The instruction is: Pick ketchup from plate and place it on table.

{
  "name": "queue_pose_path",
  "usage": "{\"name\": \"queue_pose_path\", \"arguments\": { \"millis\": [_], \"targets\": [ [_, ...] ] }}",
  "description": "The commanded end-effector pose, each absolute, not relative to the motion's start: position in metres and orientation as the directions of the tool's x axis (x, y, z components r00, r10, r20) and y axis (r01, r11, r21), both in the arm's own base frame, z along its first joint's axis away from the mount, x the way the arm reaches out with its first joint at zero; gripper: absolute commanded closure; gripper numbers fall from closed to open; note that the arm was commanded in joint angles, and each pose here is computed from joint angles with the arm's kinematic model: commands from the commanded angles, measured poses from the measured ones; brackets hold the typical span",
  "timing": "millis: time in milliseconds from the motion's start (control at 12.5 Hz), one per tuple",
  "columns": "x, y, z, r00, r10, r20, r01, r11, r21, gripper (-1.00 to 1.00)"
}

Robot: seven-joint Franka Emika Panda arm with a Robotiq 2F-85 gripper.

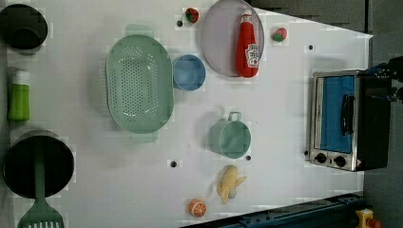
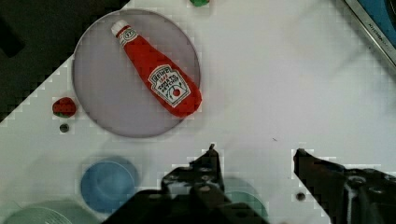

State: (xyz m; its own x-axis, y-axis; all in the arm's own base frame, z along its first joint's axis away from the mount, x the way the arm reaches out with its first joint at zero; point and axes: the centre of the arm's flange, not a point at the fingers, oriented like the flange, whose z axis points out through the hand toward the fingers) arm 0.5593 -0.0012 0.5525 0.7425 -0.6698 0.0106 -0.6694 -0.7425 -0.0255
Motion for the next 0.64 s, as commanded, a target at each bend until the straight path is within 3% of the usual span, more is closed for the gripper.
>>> {"name": "queue_pose_path", "arguments": {
  "millis": [80, 240, 640],
  "targets": [
    [0.492, -0.01, 0.582, 0.703, -0.711, -0.02, -0.71, -0.704, 0.02, -0.57],
    [0.494, -0.012, 0.576, 0.701, -0.713, -0.031, -0.712, -0.701, 0.029, -1.0],
    [0.506, -0.011, 0.568, 0.711, -0.703, -0.017, -0.703, -0.711, 0.014, -1.0]
  ]
}}
